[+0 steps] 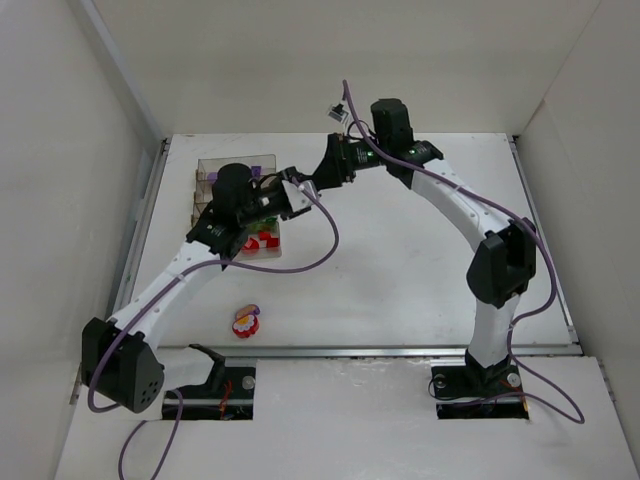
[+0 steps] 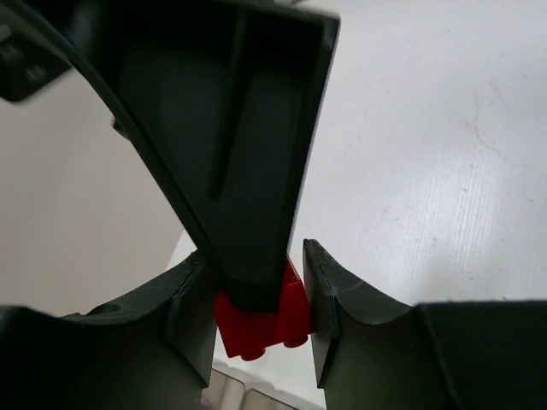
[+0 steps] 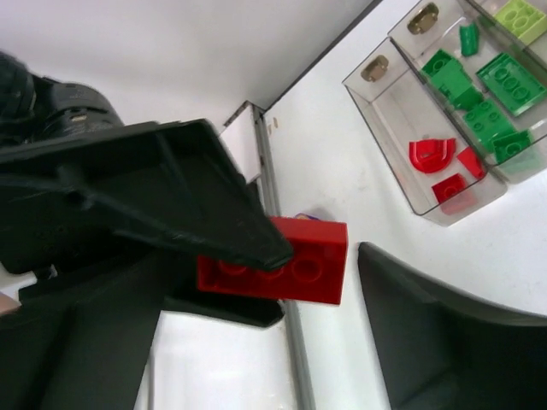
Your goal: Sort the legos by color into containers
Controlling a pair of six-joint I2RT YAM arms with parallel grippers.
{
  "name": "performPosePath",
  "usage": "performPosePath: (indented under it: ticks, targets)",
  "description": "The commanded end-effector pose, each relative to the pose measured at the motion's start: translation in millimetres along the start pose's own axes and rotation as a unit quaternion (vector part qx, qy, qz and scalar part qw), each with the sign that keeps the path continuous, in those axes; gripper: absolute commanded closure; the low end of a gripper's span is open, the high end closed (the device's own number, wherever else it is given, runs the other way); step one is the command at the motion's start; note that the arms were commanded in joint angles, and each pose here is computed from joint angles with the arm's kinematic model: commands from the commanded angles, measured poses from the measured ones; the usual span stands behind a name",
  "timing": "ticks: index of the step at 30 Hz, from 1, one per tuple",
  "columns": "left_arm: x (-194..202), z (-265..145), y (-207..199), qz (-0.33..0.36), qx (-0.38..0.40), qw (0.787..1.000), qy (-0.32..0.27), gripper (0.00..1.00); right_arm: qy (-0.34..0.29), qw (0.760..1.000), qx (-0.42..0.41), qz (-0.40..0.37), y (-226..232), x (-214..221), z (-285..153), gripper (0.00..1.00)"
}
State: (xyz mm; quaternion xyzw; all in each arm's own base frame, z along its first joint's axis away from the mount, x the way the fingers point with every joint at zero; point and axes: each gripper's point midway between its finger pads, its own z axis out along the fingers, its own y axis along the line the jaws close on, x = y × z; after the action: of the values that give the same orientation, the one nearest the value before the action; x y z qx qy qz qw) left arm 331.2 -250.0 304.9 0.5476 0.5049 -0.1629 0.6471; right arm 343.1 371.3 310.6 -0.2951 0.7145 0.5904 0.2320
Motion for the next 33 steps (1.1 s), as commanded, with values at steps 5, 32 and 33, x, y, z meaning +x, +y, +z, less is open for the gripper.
performPosePath:
  ticks: [5,32,33]
  targets:
    - [31,-13,-21,-0.057,0.007,0.997,0.059,1.0,-0.033,0.999,0.0,-0.034,3,-24,-12,0.0]
    - [241,-140,-26,-0.133,-0.017,0.933,0.334,0.75,-0.049,0.965,0.24,0.091,-127,1,-55,0.0]
    - [241,-141,-28,-0.136,-0.014,0.932,0.337,0.56,-0.052,0.966,0.239,0.087,-125,-3,-55,0.0]
